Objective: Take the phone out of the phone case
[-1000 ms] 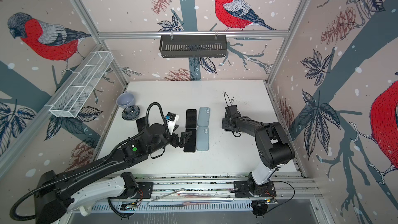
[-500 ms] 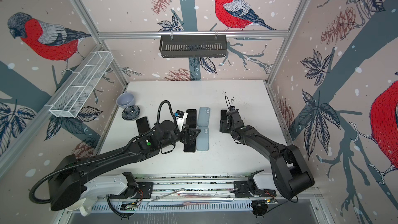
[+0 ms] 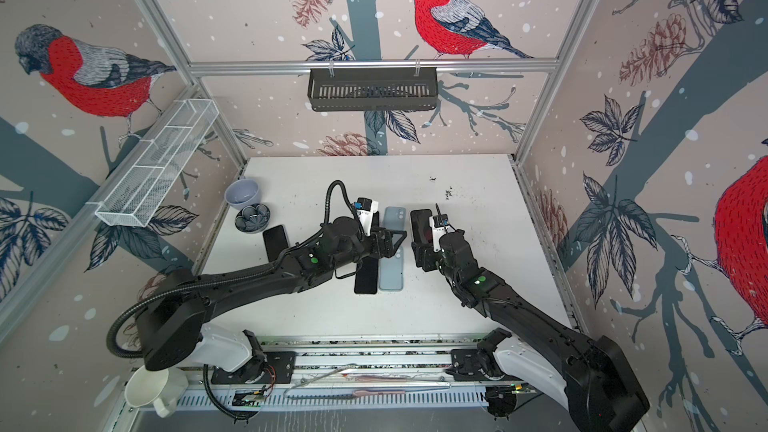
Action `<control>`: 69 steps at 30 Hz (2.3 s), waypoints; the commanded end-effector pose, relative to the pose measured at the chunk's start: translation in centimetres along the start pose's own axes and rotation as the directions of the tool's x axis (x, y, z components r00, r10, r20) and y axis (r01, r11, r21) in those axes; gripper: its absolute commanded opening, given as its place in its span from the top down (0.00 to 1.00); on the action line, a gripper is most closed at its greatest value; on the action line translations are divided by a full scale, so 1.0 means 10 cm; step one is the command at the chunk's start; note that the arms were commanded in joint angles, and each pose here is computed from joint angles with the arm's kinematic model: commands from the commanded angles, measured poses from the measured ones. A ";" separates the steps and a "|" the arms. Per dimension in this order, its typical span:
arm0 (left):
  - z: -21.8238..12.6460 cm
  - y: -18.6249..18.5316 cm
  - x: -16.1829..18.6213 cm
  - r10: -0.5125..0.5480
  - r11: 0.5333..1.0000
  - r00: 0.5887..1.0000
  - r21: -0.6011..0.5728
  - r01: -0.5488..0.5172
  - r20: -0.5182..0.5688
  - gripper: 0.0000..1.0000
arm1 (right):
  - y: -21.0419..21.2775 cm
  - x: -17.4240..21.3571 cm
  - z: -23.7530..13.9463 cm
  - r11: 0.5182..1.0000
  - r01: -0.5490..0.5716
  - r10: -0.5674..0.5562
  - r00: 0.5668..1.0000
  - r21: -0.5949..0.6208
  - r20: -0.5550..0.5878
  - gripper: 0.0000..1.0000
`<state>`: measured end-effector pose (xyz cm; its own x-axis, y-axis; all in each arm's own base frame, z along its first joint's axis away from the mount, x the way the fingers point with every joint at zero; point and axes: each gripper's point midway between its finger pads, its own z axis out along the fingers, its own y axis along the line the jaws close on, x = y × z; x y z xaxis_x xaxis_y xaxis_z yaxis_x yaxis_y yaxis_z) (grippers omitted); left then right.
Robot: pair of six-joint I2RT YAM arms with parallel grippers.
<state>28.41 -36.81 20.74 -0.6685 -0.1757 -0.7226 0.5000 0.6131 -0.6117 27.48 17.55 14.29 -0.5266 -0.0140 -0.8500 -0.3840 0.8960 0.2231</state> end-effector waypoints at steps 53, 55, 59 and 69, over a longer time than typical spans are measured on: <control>-0.84 -0.02 -0.57 -0.111 0.991 0.959 0.098 0.089 0.260 1.00 | 0.99 -0.28 -0.62 0.922 0.096 -0.025 0.981 -0.374 0.190 0.00; -1.03 -0.04 -0.63 -0.118 0.990 0.945 0.111 0.088 0.305 1.00 | 1.02 -0.30 -0.68 0.914 0.087 -0.008 0.980 -0.396 0.198 0.00; -1.40 -0.12 -0.73 -0.128 0.986 0.918 0.147 0.077 0.376 1.00 | 1.02 -0.30 -0.77 0.906 0.063 0.025 0.979 -0.418 0.202 0.00; -1.80 -0.24 -0.78 -0.222 0.953 0.865 0.288 0.095 0.451 1.00 | 1.08 -0.28 -1.03 0.819 -0.048 0.217 0.949 -0.571 0.231 0.00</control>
<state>22.99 -23.40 30.92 -0.4697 -0.5574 -0.6846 0.5277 0.4445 -0.7239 17.88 22.14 22.38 -0.3894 0.1944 -0.9003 -0.6957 0.5785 0.4258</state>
